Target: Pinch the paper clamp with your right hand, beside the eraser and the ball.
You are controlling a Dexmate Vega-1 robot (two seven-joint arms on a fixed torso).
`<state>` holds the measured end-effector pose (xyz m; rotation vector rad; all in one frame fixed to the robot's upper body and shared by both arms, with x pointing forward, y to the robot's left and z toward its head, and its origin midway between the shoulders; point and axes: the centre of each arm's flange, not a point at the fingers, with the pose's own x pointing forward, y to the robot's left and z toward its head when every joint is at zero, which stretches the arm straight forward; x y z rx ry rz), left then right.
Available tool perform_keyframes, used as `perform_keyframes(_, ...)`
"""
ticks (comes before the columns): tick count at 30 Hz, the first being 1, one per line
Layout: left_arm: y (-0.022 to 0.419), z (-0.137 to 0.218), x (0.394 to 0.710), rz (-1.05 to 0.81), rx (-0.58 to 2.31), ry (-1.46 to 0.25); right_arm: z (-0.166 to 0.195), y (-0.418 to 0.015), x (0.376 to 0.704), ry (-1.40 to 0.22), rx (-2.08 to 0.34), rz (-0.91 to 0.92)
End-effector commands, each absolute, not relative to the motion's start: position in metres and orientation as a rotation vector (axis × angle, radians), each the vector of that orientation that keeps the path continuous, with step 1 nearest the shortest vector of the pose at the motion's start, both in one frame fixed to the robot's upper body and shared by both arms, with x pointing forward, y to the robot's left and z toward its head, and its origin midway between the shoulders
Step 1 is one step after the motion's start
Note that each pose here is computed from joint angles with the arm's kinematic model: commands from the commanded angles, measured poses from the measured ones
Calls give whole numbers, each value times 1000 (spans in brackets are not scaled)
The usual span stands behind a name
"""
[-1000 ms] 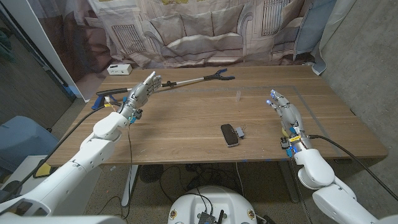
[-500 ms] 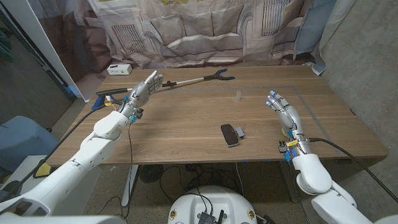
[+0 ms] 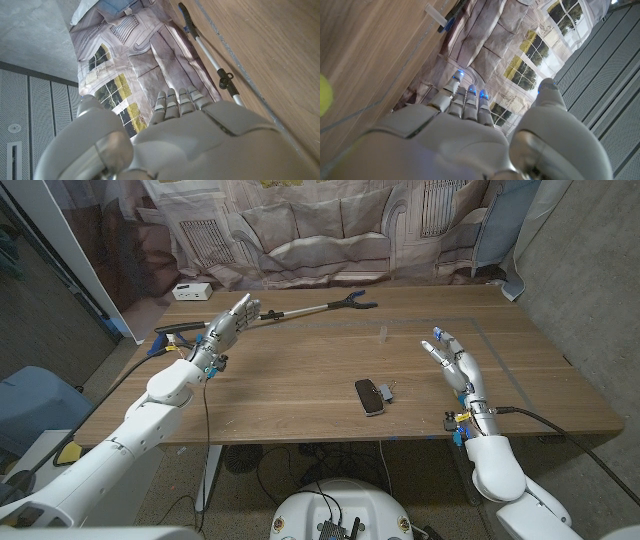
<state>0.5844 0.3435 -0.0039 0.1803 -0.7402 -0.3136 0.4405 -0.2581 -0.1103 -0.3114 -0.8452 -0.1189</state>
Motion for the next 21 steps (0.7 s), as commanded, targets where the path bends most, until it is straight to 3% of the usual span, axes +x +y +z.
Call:
perform_keyframes(1,349,-6,578,-326,176,-752,-117,-240,422,-867,-364,-167)
perform_keyframes(21,339,-8,571,-349,190,-771,-123,-224,400,-848,-607,-355)
